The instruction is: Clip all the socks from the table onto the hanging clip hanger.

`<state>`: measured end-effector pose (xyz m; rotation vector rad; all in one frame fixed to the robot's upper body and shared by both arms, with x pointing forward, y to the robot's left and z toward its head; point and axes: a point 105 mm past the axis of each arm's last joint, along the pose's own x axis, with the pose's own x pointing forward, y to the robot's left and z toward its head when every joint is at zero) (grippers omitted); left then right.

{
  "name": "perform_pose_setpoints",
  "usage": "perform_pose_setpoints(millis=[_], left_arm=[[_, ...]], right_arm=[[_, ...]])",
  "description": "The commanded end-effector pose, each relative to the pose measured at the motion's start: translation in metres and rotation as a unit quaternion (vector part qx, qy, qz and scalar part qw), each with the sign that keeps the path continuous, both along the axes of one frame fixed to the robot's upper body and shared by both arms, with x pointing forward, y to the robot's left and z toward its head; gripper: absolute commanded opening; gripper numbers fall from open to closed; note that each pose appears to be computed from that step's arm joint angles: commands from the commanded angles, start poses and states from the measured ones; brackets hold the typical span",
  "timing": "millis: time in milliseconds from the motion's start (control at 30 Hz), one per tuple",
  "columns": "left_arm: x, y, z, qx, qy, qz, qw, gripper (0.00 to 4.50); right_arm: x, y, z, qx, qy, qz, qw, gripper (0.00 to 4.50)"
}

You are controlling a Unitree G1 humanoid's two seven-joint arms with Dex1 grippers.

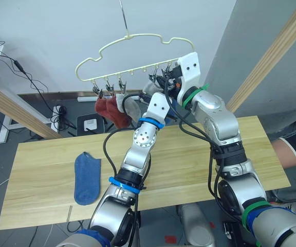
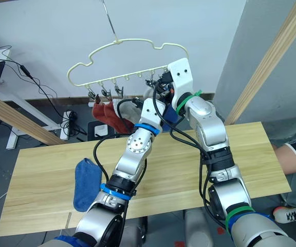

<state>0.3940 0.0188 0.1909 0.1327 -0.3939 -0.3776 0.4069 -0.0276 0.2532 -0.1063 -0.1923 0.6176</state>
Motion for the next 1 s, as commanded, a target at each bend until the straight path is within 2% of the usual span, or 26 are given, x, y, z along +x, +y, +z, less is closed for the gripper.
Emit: perform_pose_setpoints(millis=[33,233,567,767,1000], left_arm=[[-0.009,-0.007,0.012,-0.013,-0.017,-0.030,0.999,0.26],[-0.016,-0.005,-0.008,0.021,0.013,-0.063,0.998,1.82],[-0.044,0.024,-0.019,0.054,0.037,-0.186,0.980,1.82],[-0.061,0.050,-0.004,0.059,0.057,-0.261,0.962,1.82],[-0.073,0.078,0.025,0.071,0.066,-0.292,0.952,1.82]], right_arm=[[-0.009,-0.005,0.019,0.020,-0.027,0.005,0.999,2.97],[-0.022,-0.012,0.014,0.007,-0.023,0.018,1.000,2.99],[-0.044,-0.034,0.016,-0.016,-0.045,0.019,0.999,2.99],[-0.044,-0.046,0.020,0.001,-0.055,-0.022,0.998,2.99],[-0.026,-0.053,0.011,-0.005,-0.041,-0.079,0.996,2.99]])
